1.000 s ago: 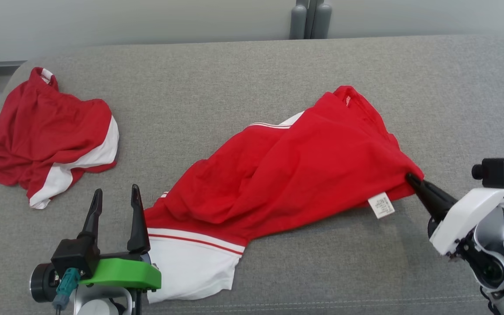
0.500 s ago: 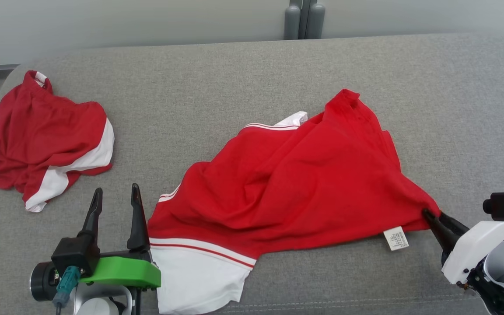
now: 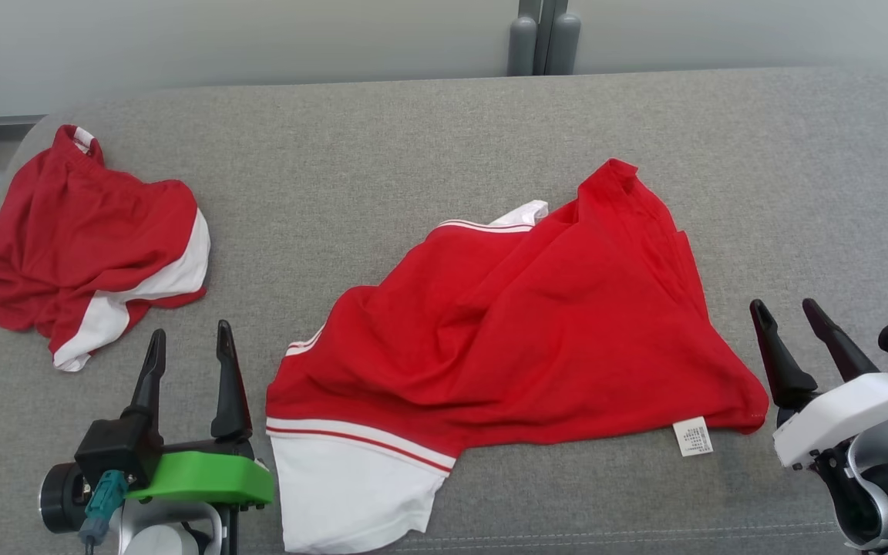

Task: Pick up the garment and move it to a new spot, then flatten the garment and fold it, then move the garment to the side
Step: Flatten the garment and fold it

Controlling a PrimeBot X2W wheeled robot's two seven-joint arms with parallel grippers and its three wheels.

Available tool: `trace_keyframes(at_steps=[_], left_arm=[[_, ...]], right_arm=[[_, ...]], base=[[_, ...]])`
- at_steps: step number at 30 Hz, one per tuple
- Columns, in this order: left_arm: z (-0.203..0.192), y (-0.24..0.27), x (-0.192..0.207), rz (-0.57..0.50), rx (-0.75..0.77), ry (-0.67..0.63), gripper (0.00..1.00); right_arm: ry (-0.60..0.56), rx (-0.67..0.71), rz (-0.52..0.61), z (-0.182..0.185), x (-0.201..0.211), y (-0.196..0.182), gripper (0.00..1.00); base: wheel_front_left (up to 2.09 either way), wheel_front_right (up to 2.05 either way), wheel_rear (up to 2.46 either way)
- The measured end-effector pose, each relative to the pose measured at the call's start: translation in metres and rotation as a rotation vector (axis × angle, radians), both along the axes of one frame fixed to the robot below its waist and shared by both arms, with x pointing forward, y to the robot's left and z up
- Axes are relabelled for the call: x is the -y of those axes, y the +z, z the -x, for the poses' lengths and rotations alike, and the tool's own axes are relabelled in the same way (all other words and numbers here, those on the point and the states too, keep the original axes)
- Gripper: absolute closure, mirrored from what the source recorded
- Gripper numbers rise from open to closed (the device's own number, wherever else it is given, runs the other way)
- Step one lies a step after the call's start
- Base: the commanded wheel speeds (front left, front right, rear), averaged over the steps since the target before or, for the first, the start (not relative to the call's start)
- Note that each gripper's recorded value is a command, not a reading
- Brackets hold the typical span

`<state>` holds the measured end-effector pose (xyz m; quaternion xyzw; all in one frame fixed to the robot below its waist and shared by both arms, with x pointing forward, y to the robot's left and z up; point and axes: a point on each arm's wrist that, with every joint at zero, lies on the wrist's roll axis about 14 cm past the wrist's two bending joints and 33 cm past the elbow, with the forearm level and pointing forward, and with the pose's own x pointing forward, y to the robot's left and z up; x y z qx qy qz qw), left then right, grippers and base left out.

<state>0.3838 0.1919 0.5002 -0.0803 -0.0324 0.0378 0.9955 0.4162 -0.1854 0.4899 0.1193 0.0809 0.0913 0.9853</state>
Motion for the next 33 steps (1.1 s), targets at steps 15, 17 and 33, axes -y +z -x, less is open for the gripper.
trace_keyframes(at_steps=[15,17,33], left_arm=[[0.013,0.003,0.005,-0.055,0.007,-0.033,0.00],[0.015,0.005,0.003,-0.079,0.012,-0.035,0.00],[0.037,0.011,-0.002,-0.164,0.030,-0.034,0.00]], right_arm=[[-0.025,0.255,0.028,0.008,-0.012,0.035,0.00],[-0.030,0.266,0.032,0.013,-0.012,0.036,0.00],[-0.108,0.304,0.060,0.043,0.003,0.041,0.00]], base=[[0.00,0.00,0.00],[0.00,0.00,0.00],[0.00,0.00,0.00]])
